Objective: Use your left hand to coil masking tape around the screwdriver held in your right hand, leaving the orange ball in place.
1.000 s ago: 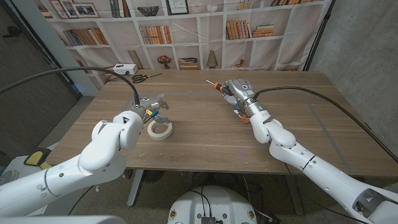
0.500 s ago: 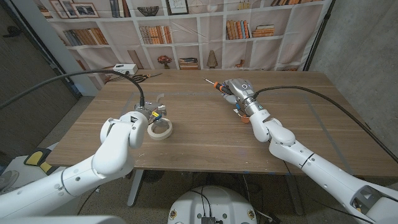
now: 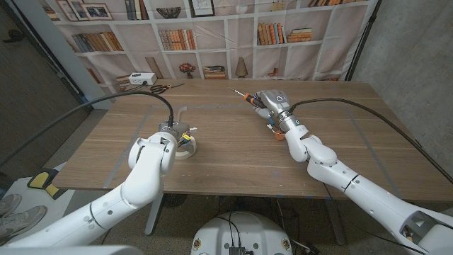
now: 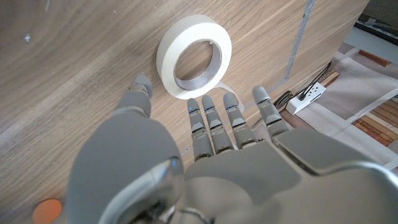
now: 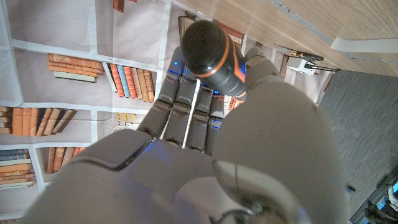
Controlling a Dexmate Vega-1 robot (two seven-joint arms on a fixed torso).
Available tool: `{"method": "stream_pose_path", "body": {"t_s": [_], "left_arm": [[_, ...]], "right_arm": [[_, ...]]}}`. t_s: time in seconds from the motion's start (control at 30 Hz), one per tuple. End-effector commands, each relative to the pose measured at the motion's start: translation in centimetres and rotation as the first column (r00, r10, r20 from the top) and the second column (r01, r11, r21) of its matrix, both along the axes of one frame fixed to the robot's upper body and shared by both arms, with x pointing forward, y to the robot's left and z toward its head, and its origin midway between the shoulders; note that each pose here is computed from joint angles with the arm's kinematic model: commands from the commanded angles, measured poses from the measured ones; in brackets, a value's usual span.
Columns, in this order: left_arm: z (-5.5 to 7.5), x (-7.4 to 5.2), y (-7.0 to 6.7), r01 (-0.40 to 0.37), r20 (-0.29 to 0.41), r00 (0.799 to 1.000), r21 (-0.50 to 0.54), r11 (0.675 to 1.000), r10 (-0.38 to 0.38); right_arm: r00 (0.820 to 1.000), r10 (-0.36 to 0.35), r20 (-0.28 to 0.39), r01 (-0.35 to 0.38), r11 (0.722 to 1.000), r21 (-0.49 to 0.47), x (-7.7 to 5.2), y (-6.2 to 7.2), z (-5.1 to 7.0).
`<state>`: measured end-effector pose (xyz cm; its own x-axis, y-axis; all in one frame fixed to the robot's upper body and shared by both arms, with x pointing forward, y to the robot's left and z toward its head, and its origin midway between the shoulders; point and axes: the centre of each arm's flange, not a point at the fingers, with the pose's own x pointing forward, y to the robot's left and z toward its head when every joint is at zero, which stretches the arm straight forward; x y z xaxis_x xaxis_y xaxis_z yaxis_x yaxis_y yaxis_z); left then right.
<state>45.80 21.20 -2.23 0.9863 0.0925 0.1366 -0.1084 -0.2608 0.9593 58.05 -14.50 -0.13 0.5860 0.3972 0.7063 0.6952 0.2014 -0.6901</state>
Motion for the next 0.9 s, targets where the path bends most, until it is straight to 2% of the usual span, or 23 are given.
{"method": "stream_pose_path", "body": {"t_s": [0.03,0.37,0.9], "left_arm": [[-1.8,0.7,-0.2,-0.073,-0.055,0.996,0.029,0.997,0.075],[-3.2,1.6,0.3,-0.133,-0.092,0.986,0.052,0.99,0.137],[-4.4,3.2,0.6,-0.118,-0.101,0.987,0.058,0.991,0.124]], "right_arm": [[1.0,0.004,-0.005,-0.004,1.0,0.009,-0.1,-0.2,-0.2],[1.0,0.004,-0.012,-0.004,1.0,0.002,-0.2,-0.1,-0.4],[1.0,0.013,-0.017,-0.013,1.0,0.003,-0.3,-0.1,-0.4]]}}
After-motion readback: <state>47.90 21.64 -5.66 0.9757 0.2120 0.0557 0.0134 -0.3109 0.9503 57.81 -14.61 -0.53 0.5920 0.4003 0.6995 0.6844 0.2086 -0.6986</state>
